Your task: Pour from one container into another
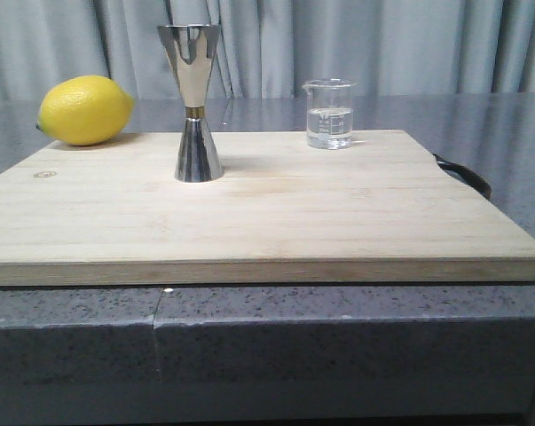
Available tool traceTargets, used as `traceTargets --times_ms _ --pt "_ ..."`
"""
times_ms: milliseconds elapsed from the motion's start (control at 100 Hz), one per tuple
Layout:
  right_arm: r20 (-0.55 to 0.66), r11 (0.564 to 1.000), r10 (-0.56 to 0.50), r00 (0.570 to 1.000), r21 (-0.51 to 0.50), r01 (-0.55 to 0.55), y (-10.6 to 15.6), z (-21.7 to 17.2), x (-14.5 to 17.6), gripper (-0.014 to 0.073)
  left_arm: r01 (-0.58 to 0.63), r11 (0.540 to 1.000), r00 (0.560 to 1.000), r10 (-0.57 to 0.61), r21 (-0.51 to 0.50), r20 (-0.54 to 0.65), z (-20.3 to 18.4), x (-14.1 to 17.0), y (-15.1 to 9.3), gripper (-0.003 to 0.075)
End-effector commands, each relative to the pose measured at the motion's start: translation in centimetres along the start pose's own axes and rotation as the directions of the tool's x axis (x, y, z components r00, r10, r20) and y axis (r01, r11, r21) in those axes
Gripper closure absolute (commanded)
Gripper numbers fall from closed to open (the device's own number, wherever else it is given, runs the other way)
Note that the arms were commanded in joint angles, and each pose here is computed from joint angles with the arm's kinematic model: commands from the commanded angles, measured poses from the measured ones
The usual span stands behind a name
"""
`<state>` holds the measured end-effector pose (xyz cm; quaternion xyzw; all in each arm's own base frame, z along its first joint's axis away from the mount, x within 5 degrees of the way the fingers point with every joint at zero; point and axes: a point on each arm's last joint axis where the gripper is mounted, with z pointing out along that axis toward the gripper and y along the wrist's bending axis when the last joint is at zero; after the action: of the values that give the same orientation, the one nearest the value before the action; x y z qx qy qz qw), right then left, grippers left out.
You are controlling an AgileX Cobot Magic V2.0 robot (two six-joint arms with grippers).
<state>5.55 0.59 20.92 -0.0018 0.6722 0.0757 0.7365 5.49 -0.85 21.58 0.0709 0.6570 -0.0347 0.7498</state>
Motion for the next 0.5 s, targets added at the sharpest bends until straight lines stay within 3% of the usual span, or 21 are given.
traceTargets --times_ms 0,490 --pt "0.069 1.000 -0.012 0.998 -0.008 0.013 0.04 -0.10 -0.01 0.0665 0.013 1.000 0.998 -0.013 -0.009 0.062 -0.18 0.40 0.02 0.0739" --pt "0.078 1.000 -0.012 0.997 -0.009 0.013 0.05 -0.11 -0.09 0.0665 0.015 1.000 0.998 -0.015 -0.009 0.064 -0.18 0.38 0.02 0.0739"
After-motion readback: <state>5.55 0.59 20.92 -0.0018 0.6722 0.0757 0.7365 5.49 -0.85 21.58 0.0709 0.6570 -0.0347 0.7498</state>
